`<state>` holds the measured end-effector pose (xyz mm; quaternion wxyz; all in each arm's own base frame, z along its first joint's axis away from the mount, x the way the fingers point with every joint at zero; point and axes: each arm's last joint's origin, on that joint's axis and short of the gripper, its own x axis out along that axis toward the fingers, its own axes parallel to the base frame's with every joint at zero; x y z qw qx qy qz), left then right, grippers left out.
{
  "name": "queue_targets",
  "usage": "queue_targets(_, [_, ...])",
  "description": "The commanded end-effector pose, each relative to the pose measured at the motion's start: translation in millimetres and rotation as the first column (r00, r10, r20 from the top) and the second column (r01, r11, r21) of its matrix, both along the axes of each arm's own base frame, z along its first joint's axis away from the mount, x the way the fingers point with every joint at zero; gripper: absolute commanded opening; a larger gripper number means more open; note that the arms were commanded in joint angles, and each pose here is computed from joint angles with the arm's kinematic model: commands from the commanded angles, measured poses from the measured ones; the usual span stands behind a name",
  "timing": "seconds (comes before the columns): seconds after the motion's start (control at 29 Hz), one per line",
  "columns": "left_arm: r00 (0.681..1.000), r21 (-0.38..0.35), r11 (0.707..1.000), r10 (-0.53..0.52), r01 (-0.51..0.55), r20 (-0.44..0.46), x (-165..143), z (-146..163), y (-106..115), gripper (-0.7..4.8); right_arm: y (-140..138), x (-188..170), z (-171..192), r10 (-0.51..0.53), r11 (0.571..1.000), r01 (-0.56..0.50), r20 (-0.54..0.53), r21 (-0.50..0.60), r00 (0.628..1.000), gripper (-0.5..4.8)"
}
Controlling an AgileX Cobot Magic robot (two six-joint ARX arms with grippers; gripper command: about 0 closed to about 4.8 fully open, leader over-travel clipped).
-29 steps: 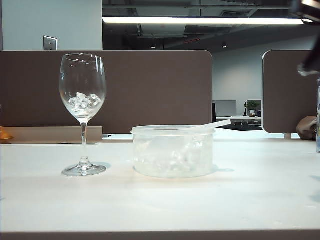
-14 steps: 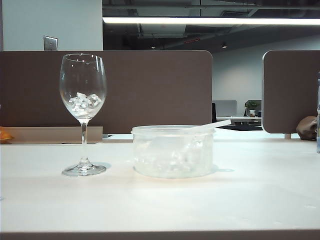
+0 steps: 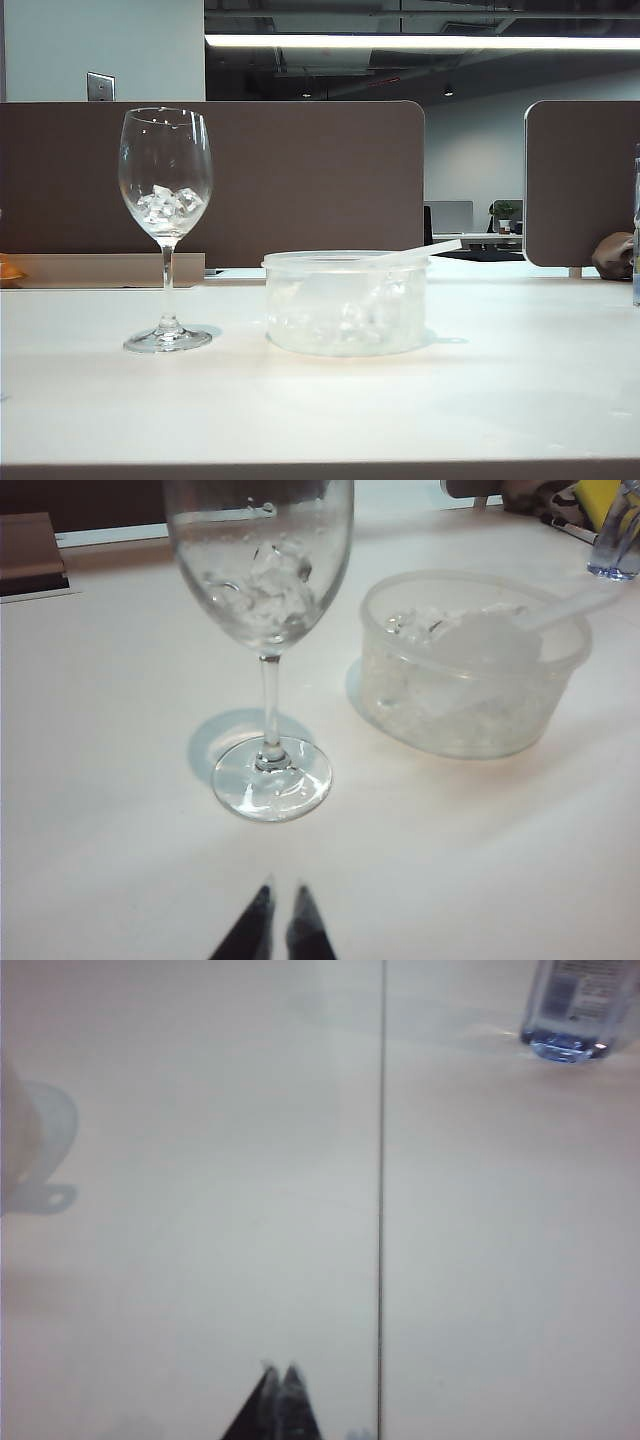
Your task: Pick up an ice shovel filled with ice cubes and pour the ice from the shovel into the glass.
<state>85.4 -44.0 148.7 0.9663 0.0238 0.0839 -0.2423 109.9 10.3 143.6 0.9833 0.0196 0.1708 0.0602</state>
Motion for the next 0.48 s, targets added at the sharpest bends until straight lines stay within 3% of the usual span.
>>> queue_targets(0.03, [1.000,0.003,1.000,-0.001,0.001,-0.002,0.0,-0.4,0.0,0.29,-1.4,-0.7,0.8,0.012,1.000,-0.013,0.035,0.007,0.999,-0.06])
queue_targets(0.48, [1.000,0.003,1.000,-0.001,0.001,-0.002,0.0,-0.4,0.0,0.29,-1.2,-1.8,-5.0,0.040,0.999,-0.040,0.049,0.009,0.998,-0.05])
